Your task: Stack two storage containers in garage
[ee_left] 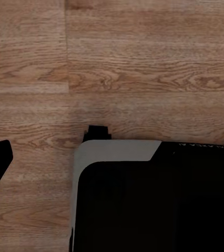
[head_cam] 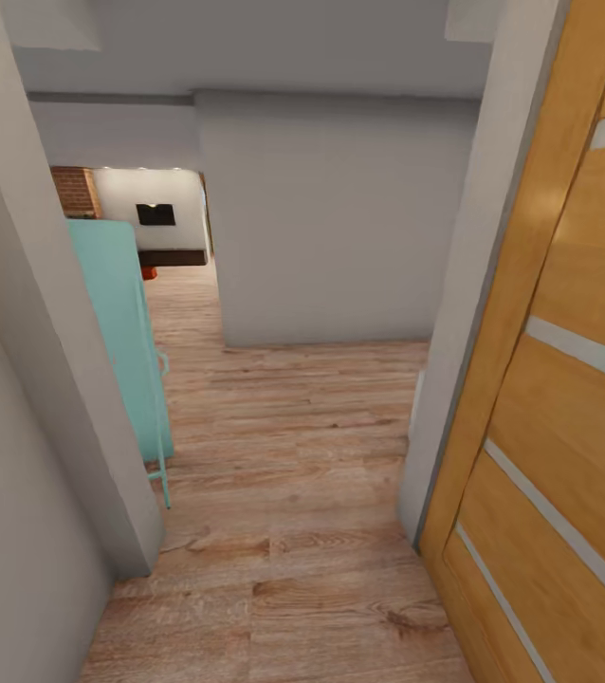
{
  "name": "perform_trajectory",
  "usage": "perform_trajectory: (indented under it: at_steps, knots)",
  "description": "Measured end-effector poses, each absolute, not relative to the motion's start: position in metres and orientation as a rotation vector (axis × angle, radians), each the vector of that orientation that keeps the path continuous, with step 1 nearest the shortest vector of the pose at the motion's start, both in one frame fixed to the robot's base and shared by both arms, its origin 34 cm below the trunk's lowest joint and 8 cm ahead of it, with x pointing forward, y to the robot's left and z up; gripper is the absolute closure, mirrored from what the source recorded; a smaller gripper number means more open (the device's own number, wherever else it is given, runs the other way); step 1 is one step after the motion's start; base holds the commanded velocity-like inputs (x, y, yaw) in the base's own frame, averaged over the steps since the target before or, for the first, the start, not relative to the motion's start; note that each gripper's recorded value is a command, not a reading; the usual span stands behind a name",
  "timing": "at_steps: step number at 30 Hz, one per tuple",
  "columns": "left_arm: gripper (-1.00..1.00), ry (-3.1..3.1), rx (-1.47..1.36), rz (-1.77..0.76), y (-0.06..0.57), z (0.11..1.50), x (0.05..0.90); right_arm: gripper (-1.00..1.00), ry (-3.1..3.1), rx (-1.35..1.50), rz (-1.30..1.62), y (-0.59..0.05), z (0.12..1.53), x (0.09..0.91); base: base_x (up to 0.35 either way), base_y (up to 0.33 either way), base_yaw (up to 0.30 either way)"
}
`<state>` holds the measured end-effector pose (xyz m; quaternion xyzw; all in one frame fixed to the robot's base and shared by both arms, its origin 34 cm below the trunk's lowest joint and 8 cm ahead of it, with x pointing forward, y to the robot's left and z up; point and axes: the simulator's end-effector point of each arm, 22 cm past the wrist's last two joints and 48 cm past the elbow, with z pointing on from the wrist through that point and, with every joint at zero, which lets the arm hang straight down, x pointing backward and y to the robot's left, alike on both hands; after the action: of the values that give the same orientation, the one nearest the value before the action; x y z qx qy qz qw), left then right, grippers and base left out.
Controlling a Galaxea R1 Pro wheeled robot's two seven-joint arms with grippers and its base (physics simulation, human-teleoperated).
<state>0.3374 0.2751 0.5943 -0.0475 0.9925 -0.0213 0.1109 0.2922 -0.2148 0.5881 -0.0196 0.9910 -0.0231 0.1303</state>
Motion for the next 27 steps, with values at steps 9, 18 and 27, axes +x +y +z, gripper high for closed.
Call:
perform_trajectory:
  at_steps: [9, 18, 27]
  knots:
    - [-1.00, 2.915, -0.140, -0.062, 0.2754, 0.5944, 0.3377, -1.00, 2.877, -0.058, -0.074, -0.2162, 0.5882, 0.2925, 0.322, 0.000, 0.083]
    - [-1.00, 2.915, -0.138, -0.062, 0.2754, 0.5943, 0.3377, -1.00, 2.877, -0.058, -0.074, -0.2162, 0.5882, 0.2925, 0.322, 0.000, 0.002]
    - [-1.00, 2.915, -0.138, -0.062, 0.2755, 0.5943, 0.3376, -1.00, 2.877, -0.056, -0.074, -0.2162, 0.5882, 0.2925, 0.322, 0.000, 0.183]
